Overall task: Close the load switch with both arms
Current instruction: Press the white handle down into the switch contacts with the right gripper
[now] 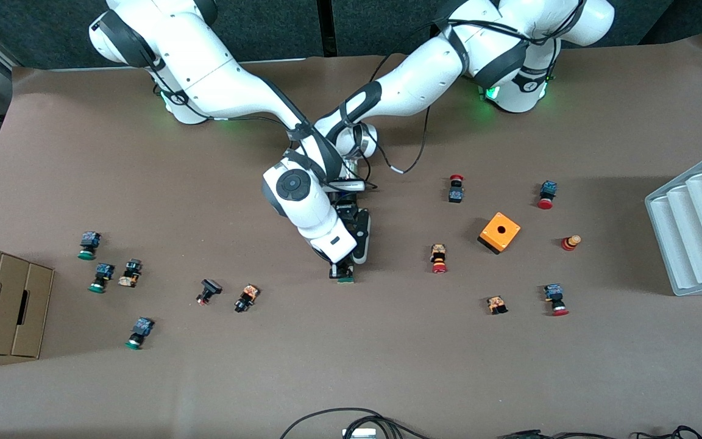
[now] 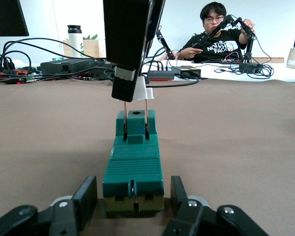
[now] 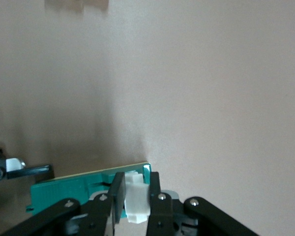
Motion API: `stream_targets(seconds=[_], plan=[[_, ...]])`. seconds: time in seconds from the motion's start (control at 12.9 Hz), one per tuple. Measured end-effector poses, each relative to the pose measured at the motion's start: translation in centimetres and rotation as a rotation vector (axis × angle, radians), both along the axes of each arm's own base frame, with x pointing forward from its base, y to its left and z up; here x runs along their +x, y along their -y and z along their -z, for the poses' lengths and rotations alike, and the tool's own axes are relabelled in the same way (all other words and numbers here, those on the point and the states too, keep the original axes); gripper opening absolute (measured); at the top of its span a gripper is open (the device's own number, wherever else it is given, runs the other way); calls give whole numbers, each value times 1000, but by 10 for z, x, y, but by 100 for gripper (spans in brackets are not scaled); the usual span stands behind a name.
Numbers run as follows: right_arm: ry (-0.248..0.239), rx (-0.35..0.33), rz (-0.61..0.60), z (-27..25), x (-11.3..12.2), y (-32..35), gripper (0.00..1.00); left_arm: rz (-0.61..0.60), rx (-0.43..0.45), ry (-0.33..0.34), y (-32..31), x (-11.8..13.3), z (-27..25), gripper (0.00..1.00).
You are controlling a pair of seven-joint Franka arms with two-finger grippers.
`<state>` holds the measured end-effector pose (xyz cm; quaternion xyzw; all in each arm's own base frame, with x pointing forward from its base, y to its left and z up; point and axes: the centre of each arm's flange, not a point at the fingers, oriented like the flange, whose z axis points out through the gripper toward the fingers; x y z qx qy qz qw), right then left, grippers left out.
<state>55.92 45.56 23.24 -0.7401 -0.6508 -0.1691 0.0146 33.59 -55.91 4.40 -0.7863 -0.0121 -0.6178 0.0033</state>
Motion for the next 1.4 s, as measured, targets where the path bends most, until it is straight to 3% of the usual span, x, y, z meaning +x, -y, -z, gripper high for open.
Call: stream_targets(seconds=[1.4], plan=[[26, 3, 22, -2, 16, 10, 25, 0, 0, 0, 0, 0, 0, 68]])
